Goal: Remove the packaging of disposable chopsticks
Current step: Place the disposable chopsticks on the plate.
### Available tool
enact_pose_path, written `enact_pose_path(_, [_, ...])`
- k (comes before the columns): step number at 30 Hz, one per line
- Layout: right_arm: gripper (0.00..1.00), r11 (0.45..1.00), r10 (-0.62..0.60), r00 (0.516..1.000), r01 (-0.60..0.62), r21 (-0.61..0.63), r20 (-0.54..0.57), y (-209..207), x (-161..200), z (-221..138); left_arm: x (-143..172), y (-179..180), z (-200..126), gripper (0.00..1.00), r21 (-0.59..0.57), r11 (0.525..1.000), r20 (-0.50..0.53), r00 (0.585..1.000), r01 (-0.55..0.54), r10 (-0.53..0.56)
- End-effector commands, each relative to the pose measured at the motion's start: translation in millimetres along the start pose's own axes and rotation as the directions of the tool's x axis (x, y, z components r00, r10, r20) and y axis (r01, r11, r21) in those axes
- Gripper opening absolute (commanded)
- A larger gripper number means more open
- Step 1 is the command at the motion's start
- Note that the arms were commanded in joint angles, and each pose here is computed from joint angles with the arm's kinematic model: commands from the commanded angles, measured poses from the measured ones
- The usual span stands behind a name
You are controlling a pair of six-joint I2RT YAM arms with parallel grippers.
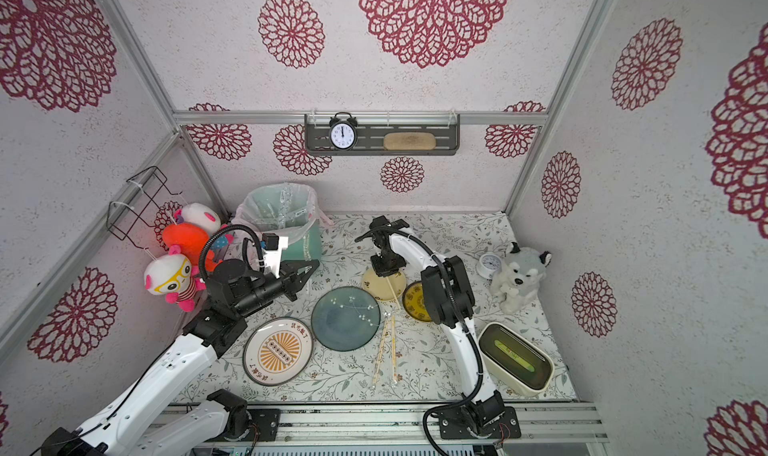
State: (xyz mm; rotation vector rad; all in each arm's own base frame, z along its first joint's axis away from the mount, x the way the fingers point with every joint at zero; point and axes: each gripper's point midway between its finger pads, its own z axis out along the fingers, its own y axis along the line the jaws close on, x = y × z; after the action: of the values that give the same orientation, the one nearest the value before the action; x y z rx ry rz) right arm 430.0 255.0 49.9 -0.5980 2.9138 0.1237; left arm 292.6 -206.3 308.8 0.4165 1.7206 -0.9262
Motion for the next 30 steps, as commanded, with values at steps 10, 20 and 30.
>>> enact_pose_path(10, [0.16,1.000,0.006,1.000,-0.006,0.008,-0.011,-2,0,-3,-2,-5,-6,0.00,0.014,0.999,0.021,0.999,-0.046,0.045])
enact_pose_path(20, [0.18,0.999,0.018,1.000,-0.018,0.047,0.003,-2,4,-10,0,-8,-9,0.00,0.023,0.998,0.021,0.999,-0.050,0.050])
enact_pose_path(30, [0.24,0.994,0.026,1.000,-0.027,0.102,0.009,-3,12,-15,2,-7,-8,0.00,0.022,0.998,0.012,0.999,-0.052,0.052])
